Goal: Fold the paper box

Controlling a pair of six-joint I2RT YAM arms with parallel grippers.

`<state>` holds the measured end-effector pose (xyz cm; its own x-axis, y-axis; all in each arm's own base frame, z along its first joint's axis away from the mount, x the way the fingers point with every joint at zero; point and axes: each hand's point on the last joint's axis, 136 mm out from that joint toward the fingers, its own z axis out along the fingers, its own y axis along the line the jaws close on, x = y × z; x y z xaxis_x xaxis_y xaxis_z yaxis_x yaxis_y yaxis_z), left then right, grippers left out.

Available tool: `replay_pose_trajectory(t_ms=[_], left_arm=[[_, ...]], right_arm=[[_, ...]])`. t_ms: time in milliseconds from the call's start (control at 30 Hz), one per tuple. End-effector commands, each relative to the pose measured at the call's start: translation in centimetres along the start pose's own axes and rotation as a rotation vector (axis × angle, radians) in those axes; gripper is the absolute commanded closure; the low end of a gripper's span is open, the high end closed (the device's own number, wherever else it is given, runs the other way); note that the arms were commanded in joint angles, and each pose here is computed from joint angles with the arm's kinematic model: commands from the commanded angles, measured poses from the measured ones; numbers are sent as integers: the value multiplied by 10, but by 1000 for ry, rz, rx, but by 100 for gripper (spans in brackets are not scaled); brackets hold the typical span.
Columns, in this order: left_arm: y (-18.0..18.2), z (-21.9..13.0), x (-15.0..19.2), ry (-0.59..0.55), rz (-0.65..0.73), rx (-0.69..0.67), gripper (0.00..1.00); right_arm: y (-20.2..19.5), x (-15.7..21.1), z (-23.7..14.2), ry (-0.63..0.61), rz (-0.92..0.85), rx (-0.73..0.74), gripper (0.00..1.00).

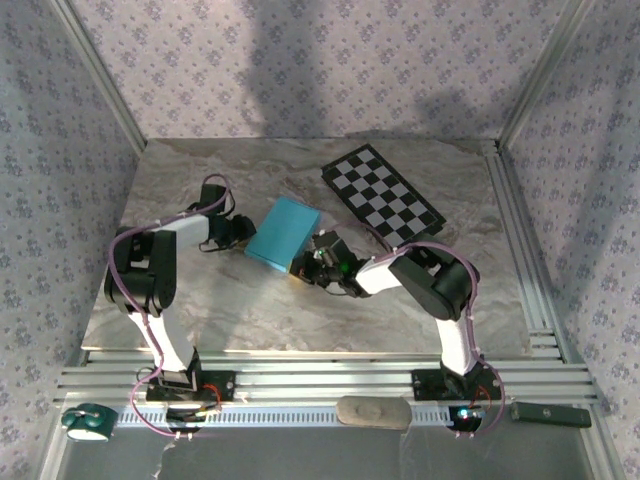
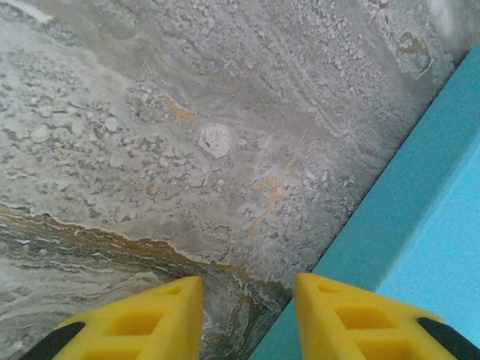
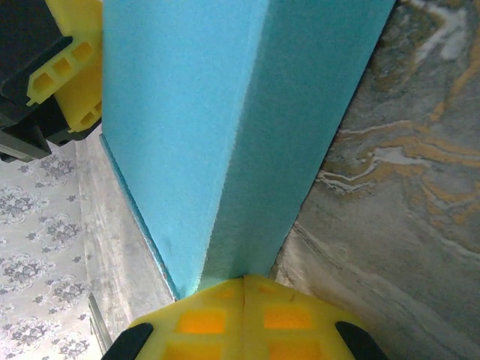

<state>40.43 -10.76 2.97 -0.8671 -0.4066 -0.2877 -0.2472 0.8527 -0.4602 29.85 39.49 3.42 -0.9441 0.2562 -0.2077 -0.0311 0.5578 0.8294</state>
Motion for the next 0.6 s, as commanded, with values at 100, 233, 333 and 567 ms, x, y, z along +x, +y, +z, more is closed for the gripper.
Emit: replay_pose_trajectory(t_ms=[100,233,333,567], left_arm=[[-7,1,31,65,-5,35,63],[-7,2,38,68,-15,45,63],[-7,1,42,67,-21,52,63],[-14,-5,42,54,-14,71,63]], right_arm=[[20,-18,6,-51,1,-54,93],[24,-20,11,-57,22,-83,94],[27,-18,15,-63,46,-103,94],[37,-24,18,-122,94,-128,95]])
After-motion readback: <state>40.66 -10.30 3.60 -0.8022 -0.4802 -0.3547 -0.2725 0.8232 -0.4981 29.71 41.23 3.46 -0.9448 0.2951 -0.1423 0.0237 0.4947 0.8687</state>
